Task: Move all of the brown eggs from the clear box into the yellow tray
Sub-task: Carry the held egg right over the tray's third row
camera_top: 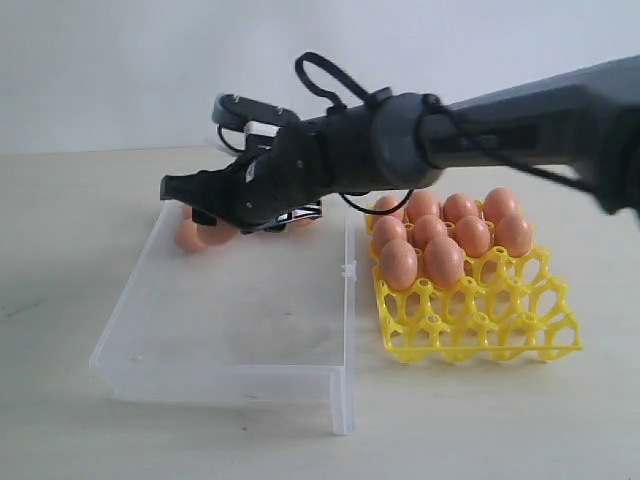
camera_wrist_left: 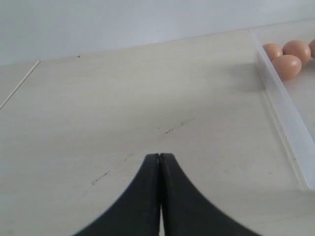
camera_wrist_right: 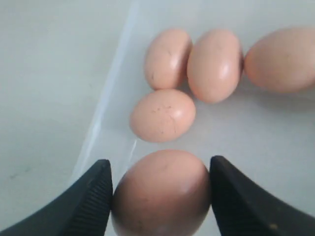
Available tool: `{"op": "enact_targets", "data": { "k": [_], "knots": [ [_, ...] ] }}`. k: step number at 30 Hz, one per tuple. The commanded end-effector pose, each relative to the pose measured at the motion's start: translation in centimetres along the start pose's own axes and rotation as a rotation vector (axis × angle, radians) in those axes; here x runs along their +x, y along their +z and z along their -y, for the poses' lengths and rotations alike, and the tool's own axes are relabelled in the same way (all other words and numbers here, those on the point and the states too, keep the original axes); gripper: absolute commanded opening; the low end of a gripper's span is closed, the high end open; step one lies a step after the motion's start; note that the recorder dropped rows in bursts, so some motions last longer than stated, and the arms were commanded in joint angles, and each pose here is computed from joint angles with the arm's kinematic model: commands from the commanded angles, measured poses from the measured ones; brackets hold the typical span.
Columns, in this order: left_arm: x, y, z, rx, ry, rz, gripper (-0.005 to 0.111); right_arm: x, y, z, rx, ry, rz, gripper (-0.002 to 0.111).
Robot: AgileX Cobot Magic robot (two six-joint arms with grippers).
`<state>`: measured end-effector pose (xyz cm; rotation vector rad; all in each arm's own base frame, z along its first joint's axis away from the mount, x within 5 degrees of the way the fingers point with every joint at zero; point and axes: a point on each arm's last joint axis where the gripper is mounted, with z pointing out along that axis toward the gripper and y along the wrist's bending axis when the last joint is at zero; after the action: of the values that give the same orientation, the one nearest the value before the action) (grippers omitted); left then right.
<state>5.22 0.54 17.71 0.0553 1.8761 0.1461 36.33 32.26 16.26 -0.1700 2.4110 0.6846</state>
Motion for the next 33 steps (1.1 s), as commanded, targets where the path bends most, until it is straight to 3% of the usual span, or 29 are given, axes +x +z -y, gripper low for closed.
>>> {"op": "enact_targets", "data": {
  "k": [1, 6, 9, 23, 33],
  "knots": [
    [-0.2, 0.0, 0.0, 0.006, -0.005, 0.013, 0.0, -0.5, -6.8, -0.1, -0.082, -0.105, 0.224, 0.0],
    [-0.2, 0.0, 0.0, 0.006, -0.005, 0.013, 0.0, 0.7, -13.2, 1.6, -0.035, -0.31, 0.285, 0.0],
    [-0.2, 0.0, 0.0, 0.006, -0.005, 0.013, 0.0, 1.1, -15.4, 3.6, 0.019, -0.349, 0.295, 0.0],
    [-0.2, 0.0, 0.0, 0.006, -0.005, 0.013, 0.0, 0.7, -18.0, 13.7, 0.255, -0.257, 0.127, 0.0],
    [-0.2, 0.0, 0.0, 0.006, -0.005, 0.013, 0.0, 0.8, -18.6, 16.4, 0.328, -0.215, 0.051, 0.0]
  ]
}}
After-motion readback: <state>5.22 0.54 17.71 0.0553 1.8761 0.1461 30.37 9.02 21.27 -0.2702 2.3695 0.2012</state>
